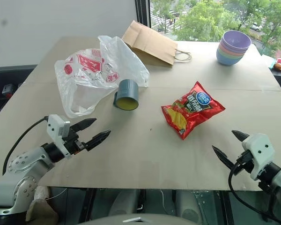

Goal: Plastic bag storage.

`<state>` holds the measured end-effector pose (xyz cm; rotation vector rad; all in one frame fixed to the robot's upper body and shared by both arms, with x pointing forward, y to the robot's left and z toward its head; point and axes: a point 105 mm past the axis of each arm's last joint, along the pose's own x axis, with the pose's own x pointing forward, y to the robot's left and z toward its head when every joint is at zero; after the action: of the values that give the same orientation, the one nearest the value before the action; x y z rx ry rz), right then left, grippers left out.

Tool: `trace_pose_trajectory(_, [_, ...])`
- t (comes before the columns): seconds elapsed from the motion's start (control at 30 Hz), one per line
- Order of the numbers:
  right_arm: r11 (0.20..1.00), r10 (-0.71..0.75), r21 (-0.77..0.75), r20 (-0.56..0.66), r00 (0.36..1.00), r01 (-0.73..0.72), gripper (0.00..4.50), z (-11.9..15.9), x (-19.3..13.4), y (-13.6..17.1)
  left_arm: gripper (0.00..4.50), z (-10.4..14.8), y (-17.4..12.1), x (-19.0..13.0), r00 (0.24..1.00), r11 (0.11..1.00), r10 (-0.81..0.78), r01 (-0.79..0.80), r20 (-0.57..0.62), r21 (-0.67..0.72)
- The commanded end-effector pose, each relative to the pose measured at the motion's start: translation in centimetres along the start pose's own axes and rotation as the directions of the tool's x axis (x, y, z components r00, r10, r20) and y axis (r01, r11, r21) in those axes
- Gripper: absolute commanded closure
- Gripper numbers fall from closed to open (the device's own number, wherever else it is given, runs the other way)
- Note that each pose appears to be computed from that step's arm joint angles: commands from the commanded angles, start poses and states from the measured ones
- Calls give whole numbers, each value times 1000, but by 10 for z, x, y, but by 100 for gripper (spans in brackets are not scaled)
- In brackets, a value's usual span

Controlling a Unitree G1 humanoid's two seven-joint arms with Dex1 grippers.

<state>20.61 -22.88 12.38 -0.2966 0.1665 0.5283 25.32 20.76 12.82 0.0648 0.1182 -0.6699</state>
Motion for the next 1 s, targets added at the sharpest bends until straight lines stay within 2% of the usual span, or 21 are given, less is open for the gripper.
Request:
trace_pose_trajectory(0.03, [999,5,-34,46,999,-3,0,9,0,2,3,20,0,7,998,999,3,-5,60,31])
trace_pose_trajectory(0.17, [997,44,-67,116,992,-36,0,24,7,11,3,45,5,25,990,997,46,-53,133,48])
trace_pose_trajectory(0.27, [985,126,-138,203,971,-99,0,52,13,25,3,72,26,38,963,971,188,-212,193,109])
trace_pose_trajectory(0.37, [963,248,-176,286,925,-204,0,76,16,45,3,77,53,44,919,886,369,-392,135,246])
trace_pose_trajectory(0.43, [955,281,-202,388,878,-217,0,97,14,50,3,78,69,48,890,831,446,-450,92,327])
trace_pose_trajectory(0.53, [946,315,-210,434,844,-246,0,113,13,54,3,82,80,55,885,778,461,-435,58,454])
trace_pose_trajectory(0.8, [928,363,-256,452,815,-271,0,122,4,66,3,69,102,79,875,660,475,-282,-95,696])
trace_pose_trajectory(0.87, [928,363,-257,473,803,-268,0,125,3,68,3,69,111,81,856,632,508,-292,-99,718])
trace_pose_trajectory(1.0, [925,374,-267,497,783,-272,0,130,2,74,3,76,124,85,827,497,559,-270,-66,824])
